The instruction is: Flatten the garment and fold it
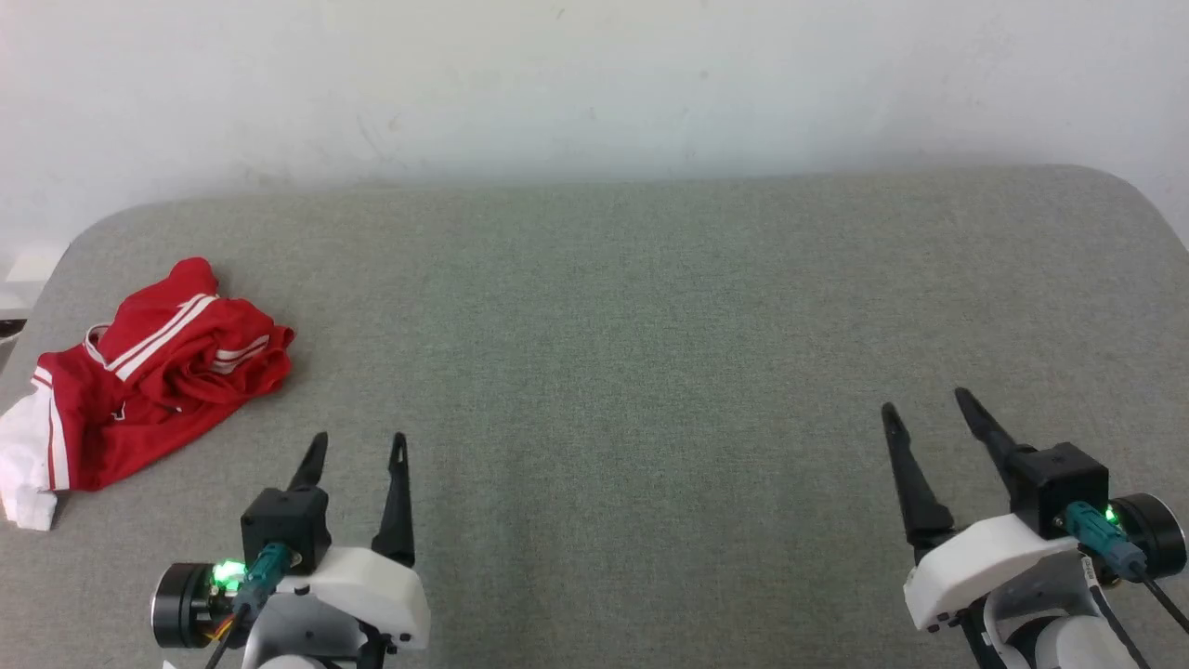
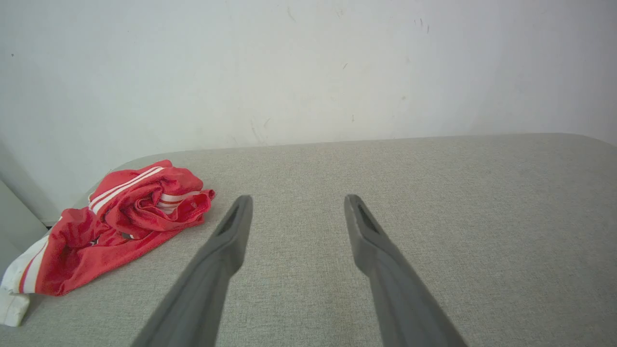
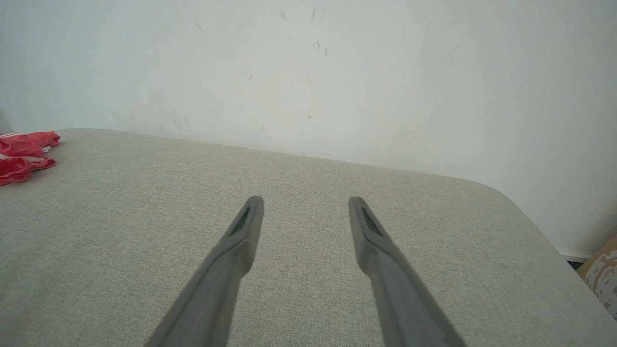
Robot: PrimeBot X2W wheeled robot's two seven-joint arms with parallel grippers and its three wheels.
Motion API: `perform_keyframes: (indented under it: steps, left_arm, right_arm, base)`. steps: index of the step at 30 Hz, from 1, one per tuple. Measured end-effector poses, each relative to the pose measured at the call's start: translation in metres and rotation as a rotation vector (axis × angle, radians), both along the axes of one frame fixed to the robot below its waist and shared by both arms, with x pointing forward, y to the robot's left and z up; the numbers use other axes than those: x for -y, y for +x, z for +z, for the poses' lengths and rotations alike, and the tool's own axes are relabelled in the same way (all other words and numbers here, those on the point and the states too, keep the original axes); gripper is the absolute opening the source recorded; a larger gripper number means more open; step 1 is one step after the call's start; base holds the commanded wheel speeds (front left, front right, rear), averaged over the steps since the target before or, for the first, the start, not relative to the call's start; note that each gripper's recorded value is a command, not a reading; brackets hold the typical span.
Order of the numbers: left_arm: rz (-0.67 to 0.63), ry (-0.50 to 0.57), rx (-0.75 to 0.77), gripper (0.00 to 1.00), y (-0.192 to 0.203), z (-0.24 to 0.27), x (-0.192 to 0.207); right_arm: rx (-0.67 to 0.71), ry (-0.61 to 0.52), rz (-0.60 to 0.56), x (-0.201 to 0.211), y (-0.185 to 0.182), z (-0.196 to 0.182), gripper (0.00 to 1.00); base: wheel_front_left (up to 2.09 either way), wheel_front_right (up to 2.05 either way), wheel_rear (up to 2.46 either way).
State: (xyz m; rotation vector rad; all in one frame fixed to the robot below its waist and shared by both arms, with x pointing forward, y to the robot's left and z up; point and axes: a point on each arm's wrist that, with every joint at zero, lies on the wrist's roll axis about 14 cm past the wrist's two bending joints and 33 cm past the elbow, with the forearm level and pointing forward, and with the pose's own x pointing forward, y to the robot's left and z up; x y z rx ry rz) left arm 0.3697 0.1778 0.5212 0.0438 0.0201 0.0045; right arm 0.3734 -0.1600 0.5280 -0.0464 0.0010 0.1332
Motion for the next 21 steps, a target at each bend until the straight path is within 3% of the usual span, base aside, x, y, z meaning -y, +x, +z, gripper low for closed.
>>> perform_keyframes:
  steps: [21]
  left_arm:
    - [0.009, -0.011, 0.033, 1.0, -0.0041, 0.004, -0.0022]
  right_arm:
    - [0.035, 0.017, 0.001, 0.0, 0.0028, 0.0045, 1.0]
  base:
    - [0.0, 0.0, 0.0]
